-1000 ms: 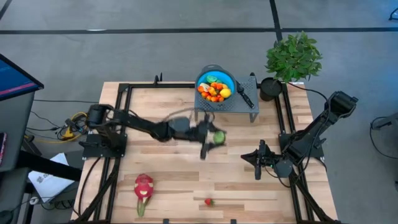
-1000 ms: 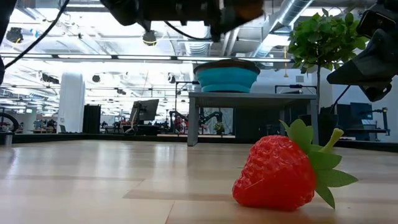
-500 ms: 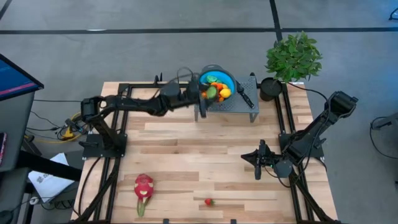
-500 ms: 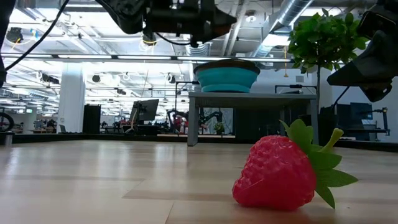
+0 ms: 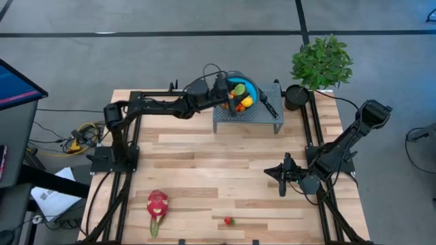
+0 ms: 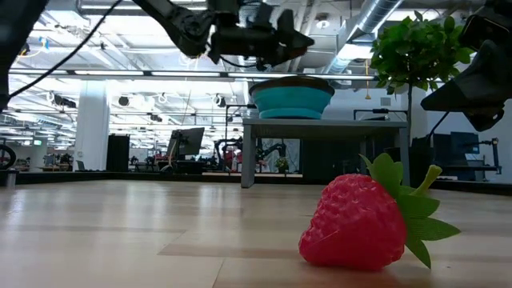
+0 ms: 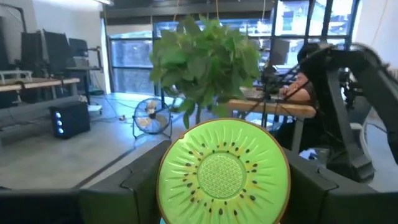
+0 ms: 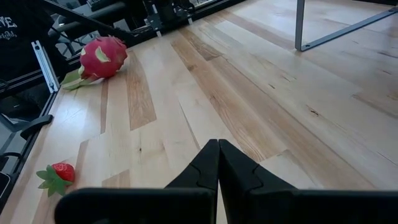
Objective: Pick & Place Fruit
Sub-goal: Put the kiwi into the strainer bowl, then put the strawberry into the strainer bowl
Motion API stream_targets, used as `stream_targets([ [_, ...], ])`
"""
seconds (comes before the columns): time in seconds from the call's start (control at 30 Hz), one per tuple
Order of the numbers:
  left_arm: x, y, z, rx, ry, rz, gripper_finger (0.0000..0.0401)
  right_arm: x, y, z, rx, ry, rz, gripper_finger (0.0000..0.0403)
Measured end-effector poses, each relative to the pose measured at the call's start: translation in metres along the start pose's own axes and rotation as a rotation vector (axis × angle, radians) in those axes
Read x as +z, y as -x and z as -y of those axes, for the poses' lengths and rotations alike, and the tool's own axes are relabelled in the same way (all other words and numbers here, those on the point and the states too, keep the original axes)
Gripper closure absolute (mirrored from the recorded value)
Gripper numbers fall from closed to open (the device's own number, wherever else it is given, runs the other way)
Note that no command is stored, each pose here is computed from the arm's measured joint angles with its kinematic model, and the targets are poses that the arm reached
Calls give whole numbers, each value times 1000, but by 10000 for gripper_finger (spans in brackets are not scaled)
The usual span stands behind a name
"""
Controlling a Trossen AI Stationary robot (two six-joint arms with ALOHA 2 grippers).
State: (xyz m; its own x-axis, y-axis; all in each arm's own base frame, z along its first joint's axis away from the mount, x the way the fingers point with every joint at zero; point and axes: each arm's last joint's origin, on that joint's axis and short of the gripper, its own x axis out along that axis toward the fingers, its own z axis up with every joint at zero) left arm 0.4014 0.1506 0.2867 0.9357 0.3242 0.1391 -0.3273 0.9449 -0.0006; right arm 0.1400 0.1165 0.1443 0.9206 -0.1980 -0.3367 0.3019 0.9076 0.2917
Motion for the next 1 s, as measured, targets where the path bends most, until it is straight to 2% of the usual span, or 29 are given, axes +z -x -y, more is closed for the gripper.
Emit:
stream_targets([
  [0.33,-9,-7,-12,142,-3,-31,169,0,0,0,0,0,0,403],
  [0.73,-11,-7,-9,138,31,-49,129,0,0,0,0,0,0,403],
  [0.87,-8,-7,-3,124,32,-42,141,0,0,0,0,-1,0,403],
  [1.0,-3,-5,10,93,36,-33,173,0,0,0,1,-1,0,403],
])
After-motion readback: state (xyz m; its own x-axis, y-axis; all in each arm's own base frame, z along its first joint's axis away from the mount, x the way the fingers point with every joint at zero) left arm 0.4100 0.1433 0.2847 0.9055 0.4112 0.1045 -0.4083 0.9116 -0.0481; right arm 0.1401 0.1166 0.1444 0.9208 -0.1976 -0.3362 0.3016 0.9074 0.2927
